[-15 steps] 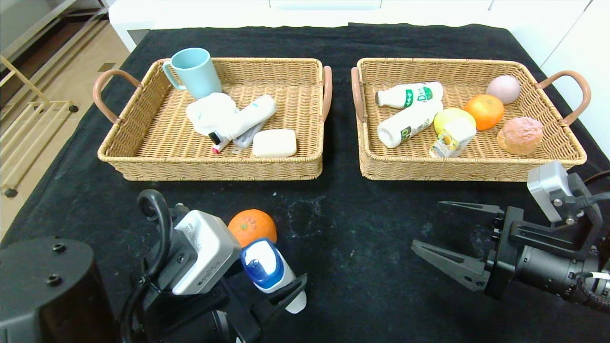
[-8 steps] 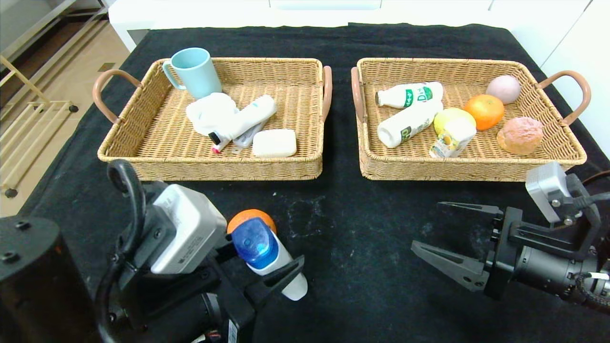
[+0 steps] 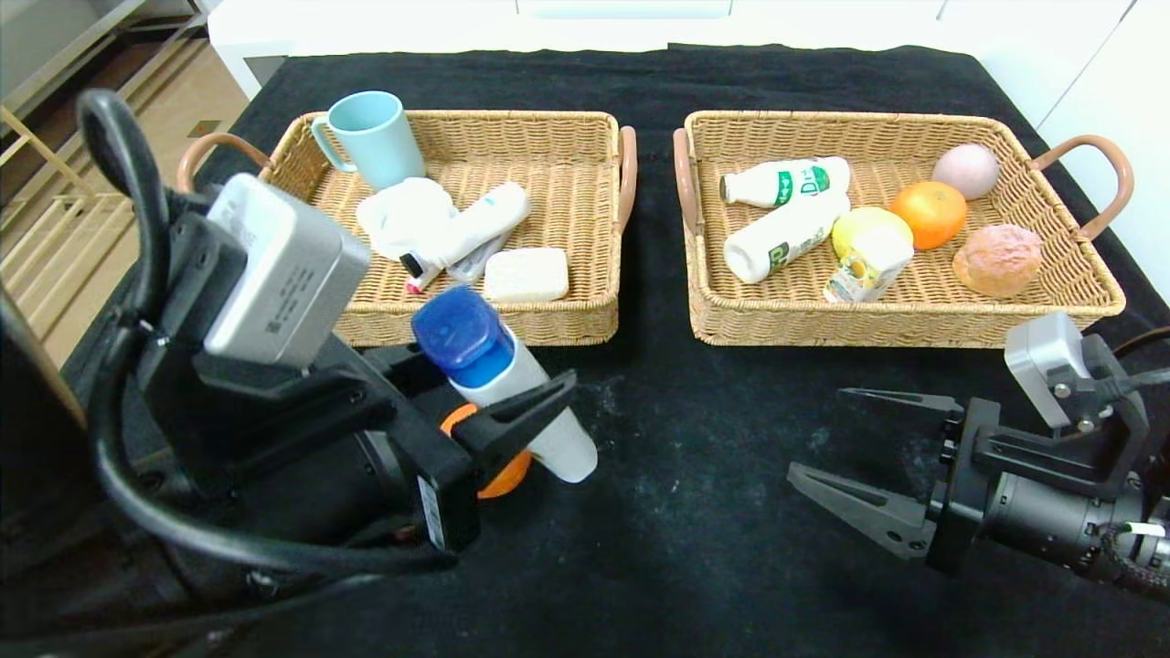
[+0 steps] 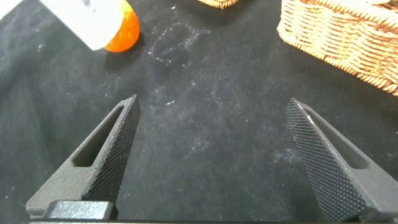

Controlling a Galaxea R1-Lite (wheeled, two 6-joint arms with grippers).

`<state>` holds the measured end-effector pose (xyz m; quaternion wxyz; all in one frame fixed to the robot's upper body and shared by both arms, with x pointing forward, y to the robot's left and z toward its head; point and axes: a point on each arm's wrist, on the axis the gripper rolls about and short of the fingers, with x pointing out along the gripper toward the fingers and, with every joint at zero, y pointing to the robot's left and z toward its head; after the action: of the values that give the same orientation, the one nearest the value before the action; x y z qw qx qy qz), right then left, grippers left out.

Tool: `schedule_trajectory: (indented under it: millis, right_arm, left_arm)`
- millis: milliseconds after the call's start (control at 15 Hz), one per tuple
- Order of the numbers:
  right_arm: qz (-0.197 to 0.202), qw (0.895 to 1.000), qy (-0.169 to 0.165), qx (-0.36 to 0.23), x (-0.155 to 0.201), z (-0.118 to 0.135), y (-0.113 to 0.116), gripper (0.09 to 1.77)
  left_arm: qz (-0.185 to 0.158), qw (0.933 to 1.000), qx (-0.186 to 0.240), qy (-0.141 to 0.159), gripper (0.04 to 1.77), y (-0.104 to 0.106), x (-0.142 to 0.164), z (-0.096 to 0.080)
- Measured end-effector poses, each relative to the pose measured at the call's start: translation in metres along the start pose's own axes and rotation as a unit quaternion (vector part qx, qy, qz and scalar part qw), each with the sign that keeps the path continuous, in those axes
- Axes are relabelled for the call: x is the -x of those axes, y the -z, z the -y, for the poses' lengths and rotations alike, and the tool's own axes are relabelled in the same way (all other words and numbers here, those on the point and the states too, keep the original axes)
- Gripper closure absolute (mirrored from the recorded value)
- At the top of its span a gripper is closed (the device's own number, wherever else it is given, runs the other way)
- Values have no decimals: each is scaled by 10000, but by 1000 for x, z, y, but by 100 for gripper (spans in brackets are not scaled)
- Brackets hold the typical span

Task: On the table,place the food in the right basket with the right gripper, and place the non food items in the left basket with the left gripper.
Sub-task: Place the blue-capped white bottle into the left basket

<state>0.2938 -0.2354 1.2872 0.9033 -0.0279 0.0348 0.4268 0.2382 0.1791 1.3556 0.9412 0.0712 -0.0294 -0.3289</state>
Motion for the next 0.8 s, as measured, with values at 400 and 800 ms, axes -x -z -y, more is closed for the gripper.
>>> schedule_trajectory:
  millis: [400, 800]
  right_arm:
    - [-21, 10000, -1, 60, 0, 0, 1, 15]
    - [1, 10000, 5, 71, 1, -1, 0, 15]
  left_arm:
    - [361, 9991, 54, -231, 88, -39, -19, -11]
    - [327, 9970, 16, -707, 88, -54, -53, -36]
